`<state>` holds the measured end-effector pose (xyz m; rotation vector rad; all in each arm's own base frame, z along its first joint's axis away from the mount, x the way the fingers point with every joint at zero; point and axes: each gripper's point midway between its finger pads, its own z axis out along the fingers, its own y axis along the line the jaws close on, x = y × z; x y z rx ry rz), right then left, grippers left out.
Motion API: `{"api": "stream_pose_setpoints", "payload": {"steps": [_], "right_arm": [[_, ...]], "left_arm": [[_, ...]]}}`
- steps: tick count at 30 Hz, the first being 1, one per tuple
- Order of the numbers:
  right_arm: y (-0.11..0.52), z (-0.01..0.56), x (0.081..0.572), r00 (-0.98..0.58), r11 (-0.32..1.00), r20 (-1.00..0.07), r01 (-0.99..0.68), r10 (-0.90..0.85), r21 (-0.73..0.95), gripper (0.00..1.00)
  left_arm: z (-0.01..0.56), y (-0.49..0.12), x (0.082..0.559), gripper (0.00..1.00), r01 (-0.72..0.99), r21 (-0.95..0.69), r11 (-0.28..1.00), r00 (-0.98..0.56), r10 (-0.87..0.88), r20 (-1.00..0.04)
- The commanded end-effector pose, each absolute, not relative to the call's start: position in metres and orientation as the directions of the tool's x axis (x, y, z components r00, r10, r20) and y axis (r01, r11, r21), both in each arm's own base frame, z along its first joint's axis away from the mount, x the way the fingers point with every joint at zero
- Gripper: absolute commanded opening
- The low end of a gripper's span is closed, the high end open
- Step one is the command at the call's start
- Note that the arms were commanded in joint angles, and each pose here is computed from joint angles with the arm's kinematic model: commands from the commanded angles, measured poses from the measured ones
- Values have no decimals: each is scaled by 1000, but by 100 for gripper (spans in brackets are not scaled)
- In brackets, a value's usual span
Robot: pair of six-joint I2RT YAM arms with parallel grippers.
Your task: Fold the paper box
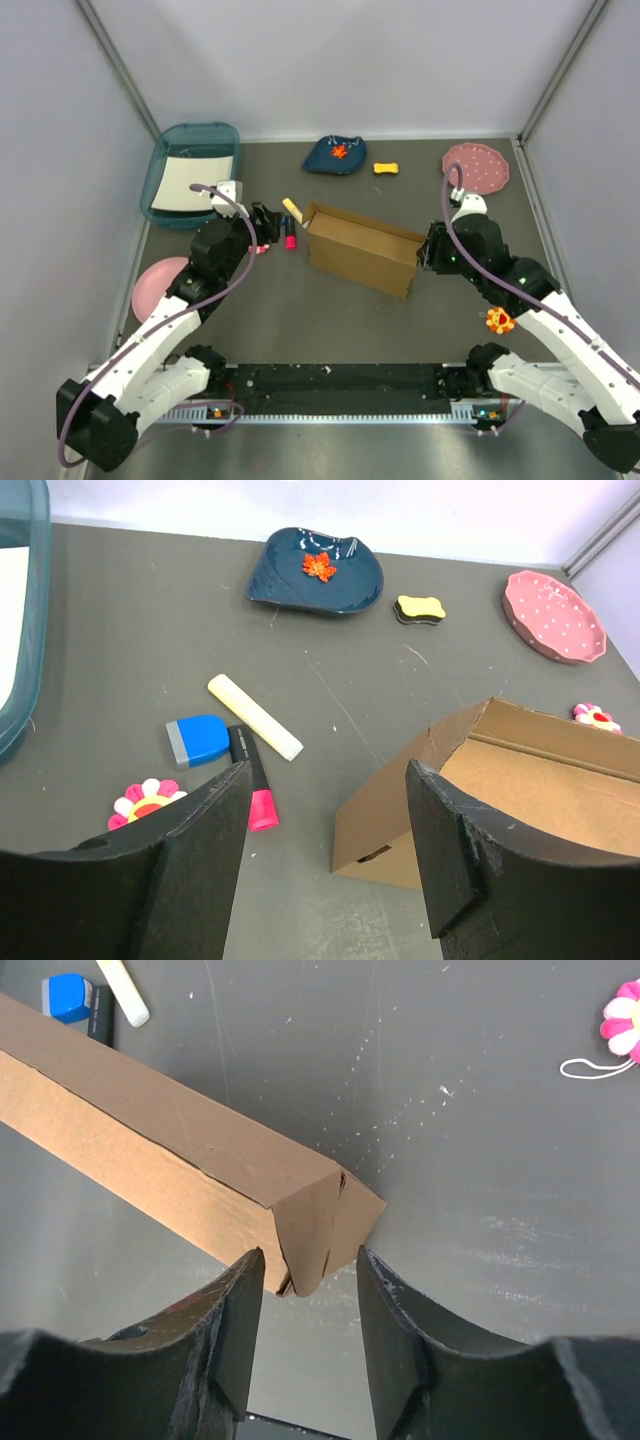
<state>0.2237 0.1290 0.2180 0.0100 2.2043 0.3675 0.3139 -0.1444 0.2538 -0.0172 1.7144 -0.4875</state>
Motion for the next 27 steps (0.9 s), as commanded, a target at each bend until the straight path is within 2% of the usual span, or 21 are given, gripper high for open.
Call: {"api": "stream_pose_setpoints", "payload": {"steps": [1,13,20,27], "right_arm": [[136,226,232,-581,953,-803,-148,133,265,41],[140,210,235,-605,961,-790,-147,101,235,30],[136,208,235,-597,966,-798,-147,86,213,19],[136,207,235,-596,968,-800,-152,73,202,17]], "left_arm": [[268,-153,320,68,332,-310,891,-162,-270,-949],[261,-167,318,69,442,-251,861,-157,-202,-967],[261,-170,316,69,474,-227,850,-148,-178,-973],[263,-178,317,70,525,-185,831,-126,-139,-982]]}}
